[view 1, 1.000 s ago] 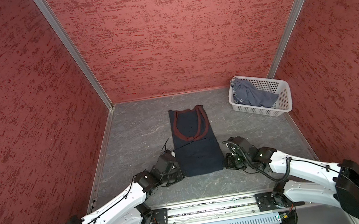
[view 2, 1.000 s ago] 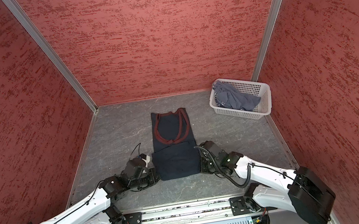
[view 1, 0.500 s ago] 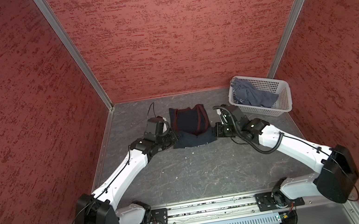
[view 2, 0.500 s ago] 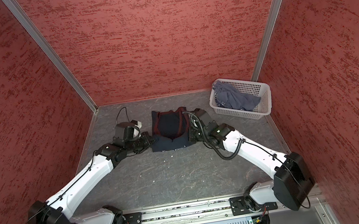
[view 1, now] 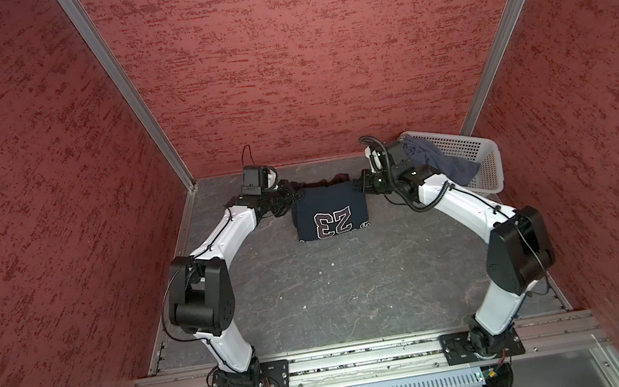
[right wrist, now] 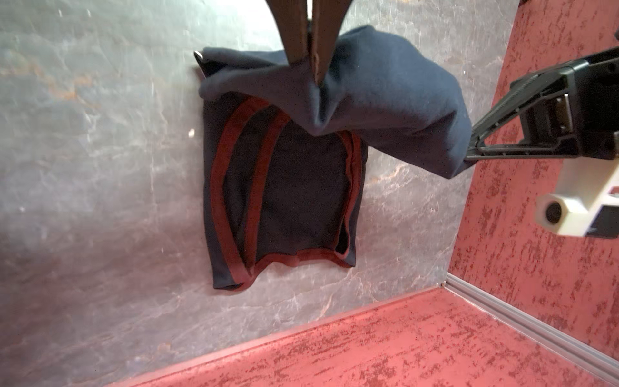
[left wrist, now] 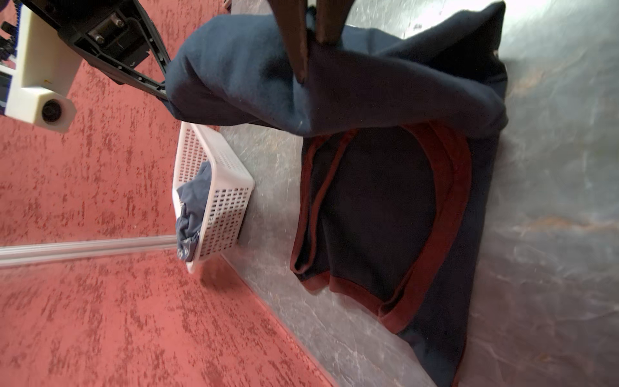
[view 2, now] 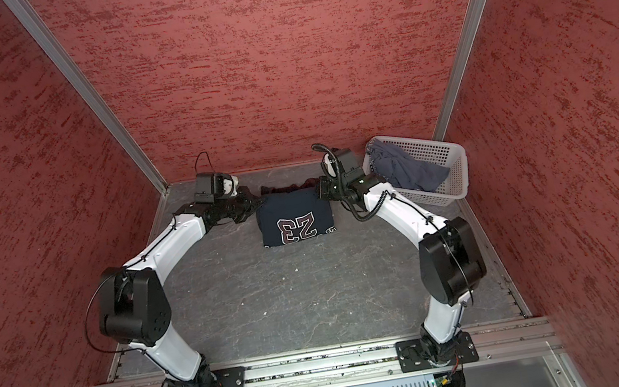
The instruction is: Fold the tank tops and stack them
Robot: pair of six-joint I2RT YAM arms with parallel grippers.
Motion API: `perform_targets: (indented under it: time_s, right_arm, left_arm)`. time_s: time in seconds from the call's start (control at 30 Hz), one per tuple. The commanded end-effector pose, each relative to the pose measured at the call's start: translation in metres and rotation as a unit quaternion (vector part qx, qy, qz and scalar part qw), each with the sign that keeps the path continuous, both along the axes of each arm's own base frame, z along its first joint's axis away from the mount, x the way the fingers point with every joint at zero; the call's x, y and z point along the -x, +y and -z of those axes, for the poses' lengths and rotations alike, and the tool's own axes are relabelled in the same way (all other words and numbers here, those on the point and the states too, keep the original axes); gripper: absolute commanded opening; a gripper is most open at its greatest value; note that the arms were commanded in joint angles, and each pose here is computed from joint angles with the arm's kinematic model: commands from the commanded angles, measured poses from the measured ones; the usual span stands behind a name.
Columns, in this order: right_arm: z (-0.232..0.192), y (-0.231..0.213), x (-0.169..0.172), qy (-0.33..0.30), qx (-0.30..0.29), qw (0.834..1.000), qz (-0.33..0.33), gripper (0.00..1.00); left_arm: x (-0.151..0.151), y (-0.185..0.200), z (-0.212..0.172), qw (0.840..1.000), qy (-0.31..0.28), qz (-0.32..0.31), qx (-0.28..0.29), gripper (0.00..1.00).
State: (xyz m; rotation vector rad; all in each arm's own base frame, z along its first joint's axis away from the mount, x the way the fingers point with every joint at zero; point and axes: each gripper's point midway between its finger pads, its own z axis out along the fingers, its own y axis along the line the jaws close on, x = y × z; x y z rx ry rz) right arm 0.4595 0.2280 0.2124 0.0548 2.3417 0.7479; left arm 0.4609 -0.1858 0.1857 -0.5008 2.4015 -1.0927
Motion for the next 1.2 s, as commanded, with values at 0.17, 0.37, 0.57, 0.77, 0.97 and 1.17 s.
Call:
perform_targets:
  time_s: [0.17, 0.37, 0.57, 0.77, 0.97, 1.17]
  right_arm:
    - [-0.034, 0.015, -0.029, -0.045, -0.037, 0.998, -0.026, 0.03]
    - [-0.040, 0.014, -0.041, -0.061, -0.031, 0.997, -0.021, 0.03]
    - [-0.041, 0.013, -0.064, -0.070, -0.028, 0.997, -0.011, 0.01]
    - [-0.020, 0.012, -0.050, -0.049, -0.035, 0.998, -0.013, 0.00]
    - [0.019, 0.002, -0.037, -0.023, -0.020, 1.000, -0.003, 0.00]
    - [0.034, -0.003, -0.052, -0.021, -0.009, 1.000, 0.005, 0.00]
  left_arm:
    - [-0.031, -0.001, -0.028, 0.998, -0.033, 0.009, 0.054, 0.09]
    - [-0.044, -0.001, -0.036, 0.997, -0.040, 0.007, 0.066, 0.12]
    - [-0.065, 0.002, -0.041, 0.996, -0.050, 0.002, 0.079, 0.12]
    - [-0.052, -0.003, -0.030, 0.996, -0.045, 0.015, 0.080, 0.15]
    - [-0.041, 0.001, 0.005, 0.997, -0.008, 0.011, 0.077, 0.19]
    - [-0.059, 0.004, 0.024, 0.997, 0.009, 0.011, 0.074, 0.19]
